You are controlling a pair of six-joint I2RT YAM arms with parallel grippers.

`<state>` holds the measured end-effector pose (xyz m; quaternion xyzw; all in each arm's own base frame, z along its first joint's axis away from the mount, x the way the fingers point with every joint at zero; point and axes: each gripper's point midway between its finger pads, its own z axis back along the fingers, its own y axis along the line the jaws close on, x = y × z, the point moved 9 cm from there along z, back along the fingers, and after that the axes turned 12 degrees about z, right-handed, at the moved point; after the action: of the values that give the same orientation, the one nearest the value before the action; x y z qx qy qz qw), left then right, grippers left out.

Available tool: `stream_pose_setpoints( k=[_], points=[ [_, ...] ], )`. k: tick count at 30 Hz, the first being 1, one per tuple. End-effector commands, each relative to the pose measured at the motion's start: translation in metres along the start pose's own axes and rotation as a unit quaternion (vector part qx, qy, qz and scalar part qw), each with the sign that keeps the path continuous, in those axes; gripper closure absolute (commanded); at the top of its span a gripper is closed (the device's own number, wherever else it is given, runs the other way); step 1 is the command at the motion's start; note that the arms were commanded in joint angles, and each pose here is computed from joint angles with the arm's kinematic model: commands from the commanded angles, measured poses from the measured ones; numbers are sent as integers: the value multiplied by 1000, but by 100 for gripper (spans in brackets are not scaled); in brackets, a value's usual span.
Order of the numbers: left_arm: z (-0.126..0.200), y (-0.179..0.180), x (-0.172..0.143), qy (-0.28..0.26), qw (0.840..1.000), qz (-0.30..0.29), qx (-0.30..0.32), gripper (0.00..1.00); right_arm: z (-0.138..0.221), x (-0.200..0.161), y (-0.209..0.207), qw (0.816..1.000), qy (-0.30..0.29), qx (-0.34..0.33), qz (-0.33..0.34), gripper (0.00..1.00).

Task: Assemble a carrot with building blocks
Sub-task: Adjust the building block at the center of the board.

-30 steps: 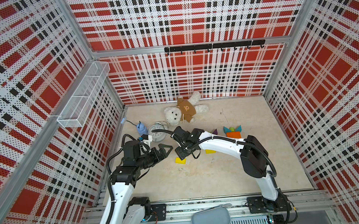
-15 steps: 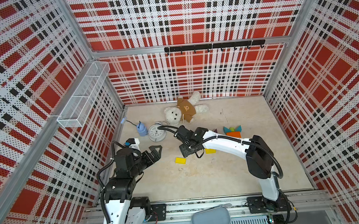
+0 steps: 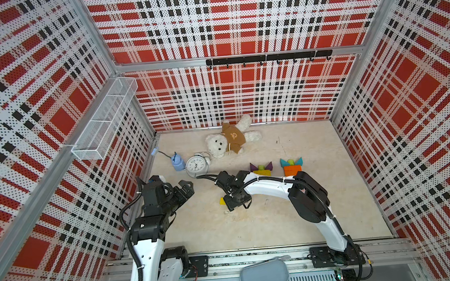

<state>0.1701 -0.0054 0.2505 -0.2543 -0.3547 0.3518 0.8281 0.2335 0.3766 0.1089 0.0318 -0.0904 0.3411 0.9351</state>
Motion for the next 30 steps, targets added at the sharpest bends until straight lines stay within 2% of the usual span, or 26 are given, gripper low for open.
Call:
stream_pose_setpoints(
  k=[1, 8, 16, 19, 24, 30],
  points=[
    [5, -2, 2, -6, 1000, 3, -3, 1, -7, 3, -3, 1000, 0, -13, -4, 31],
    [1, -3, 1, 5, 1000, 5, -14, 1, -6, 16, -23, 999, -23, -28, -33, 31],
    [-1, -3, -1, 12, 1000, 6, -23, 1, 11, 24, -26, 999, -25, -30, -10, 31],
    [-1, -3, -1, 13, 1000, 6, -26, 1, 21, 24, -19, 1000, -28, 3, 12, 26],
    [-3, -4, -2, 19, 999, 7, -35, 0, 27, 34, -2, 996, -44, 15, 81, 13],
    [-5, -5, -3, 27, 999, 8, -43, 0, 17, 50, 6, 994, -39, 19, 101, 8]
  ],
)
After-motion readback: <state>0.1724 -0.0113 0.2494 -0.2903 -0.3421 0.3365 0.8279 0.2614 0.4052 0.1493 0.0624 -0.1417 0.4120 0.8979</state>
